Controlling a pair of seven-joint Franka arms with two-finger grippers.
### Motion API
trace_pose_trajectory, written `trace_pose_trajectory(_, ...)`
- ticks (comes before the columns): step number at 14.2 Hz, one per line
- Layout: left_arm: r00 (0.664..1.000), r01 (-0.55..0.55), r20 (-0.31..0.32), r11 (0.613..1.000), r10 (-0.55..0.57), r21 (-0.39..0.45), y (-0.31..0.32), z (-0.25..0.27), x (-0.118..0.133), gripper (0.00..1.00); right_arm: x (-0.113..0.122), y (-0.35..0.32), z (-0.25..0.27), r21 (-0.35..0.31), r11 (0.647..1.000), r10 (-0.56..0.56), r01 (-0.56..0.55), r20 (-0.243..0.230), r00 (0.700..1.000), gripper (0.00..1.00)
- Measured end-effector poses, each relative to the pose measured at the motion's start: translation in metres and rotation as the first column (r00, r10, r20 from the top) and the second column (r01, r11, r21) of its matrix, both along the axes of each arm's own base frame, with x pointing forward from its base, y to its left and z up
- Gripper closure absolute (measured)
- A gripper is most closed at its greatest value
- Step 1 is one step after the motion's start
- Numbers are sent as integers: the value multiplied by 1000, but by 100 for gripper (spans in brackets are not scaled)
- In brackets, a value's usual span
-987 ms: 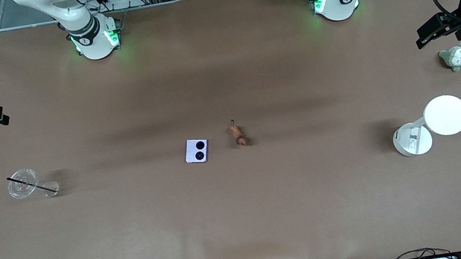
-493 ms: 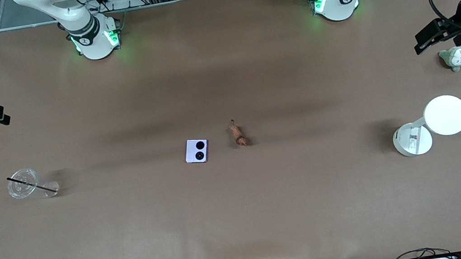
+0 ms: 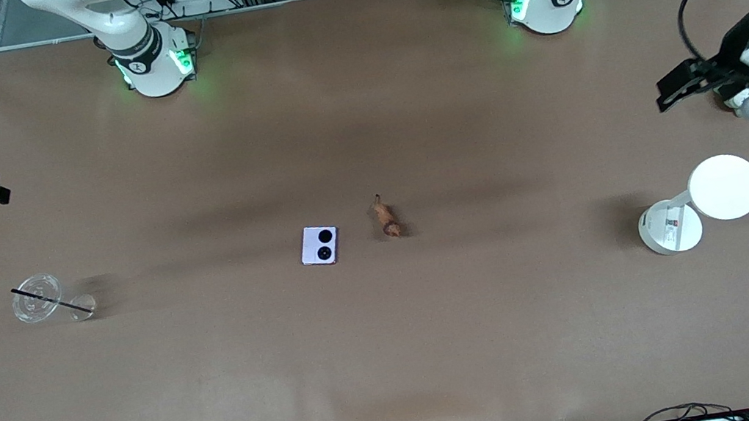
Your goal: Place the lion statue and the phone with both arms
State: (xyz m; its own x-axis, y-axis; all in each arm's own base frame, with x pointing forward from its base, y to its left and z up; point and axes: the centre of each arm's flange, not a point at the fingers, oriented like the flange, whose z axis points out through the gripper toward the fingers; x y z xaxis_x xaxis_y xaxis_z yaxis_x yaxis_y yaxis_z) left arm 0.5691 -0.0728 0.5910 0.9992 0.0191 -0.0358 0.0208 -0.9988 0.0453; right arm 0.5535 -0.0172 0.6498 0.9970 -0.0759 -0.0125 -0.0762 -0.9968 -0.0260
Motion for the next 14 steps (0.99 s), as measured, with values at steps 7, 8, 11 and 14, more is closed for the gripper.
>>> trace_pose_trajectory(7, 998, -36, -45, 999, 34, -33, -91, -86, 41, 0, 5, 1, 7, -2, 1000, 1, -1, 53, 999, 0)
trace_pose_trajectory(8, 998, -41, -53, 998, 39, -37, -113, -98, 43, 0, 7, 0, 8, -2, 1000, -1, 1, 66, 998, 0)
trace_pose_trajectory(11, 998, -45, -54, 998, 43, -48, -173, -128, 43, 0, 16, -3, 8, -4, 1000, -7, 8, 112, 994, 0)
trace_pose_trajectory(14, 995, -85, -62, 996, 83, -34, -220, -159, 36, 0, 31, -1, -2, -7, 1000, -5, 6, 149, 989, 0)
